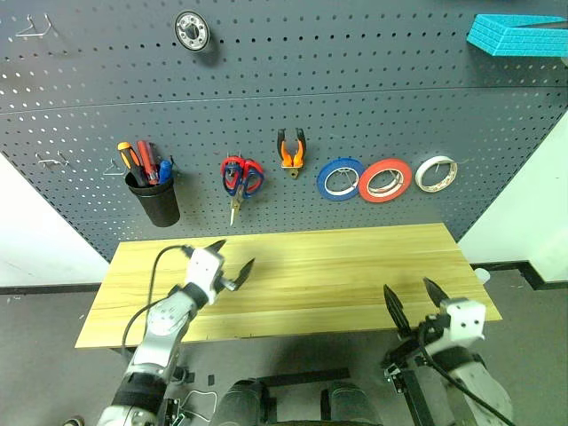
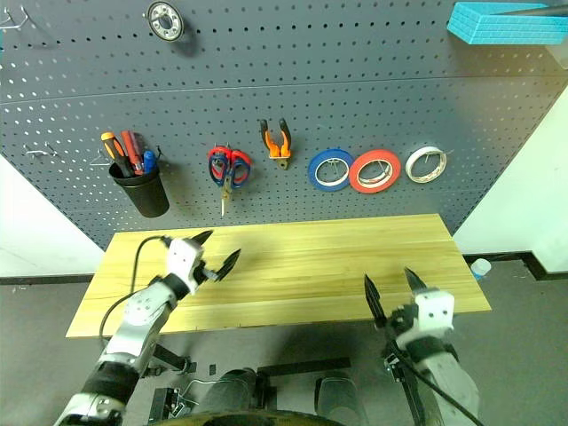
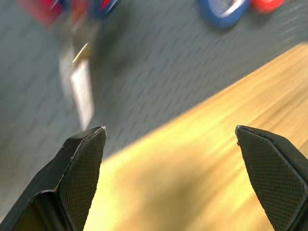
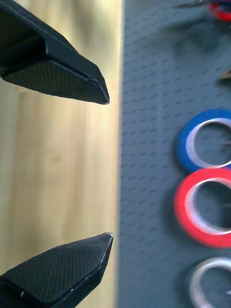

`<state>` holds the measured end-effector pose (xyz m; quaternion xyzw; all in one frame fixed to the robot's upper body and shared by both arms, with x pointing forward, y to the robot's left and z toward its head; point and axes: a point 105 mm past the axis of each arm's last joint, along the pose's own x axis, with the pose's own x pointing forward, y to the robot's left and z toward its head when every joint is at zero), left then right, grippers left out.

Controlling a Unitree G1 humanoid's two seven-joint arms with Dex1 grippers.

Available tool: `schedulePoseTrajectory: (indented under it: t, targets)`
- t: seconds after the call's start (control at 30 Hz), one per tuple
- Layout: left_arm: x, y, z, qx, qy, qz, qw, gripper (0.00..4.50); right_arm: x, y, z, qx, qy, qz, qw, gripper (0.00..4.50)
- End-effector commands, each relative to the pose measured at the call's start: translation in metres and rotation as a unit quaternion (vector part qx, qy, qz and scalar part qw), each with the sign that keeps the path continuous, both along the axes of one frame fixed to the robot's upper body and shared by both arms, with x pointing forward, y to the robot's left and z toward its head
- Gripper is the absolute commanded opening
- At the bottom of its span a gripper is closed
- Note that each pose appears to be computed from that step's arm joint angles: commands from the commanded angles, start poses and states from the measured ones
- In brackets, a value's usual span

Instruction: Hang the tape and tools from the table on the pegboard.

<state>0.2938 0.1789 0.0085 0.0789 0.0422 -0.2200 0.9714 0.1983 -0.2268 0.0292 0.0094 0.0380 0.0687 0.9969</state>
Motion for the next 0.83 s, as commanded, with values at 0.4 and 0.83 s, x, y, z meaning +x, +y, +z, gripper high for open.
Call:
schedulePoseTrajectory:
  t: [0.4, 0.83]
  targets:
    - [-0.04, -0.018, -0.019, -0.068, 0.075, -0.07, 0.992, 4.49, 0.024, 0.002, -0.023, 0.042, -0.002, -0.004, 0.999, 4.5]
    - [-0.045, -0.037, -0.015, -0.093, 0.083, -0.098, 0.987, 4.49, 0.029, 0.01, -0.009, 0.045, -0.021, 0.008, 0.999, 4.5]
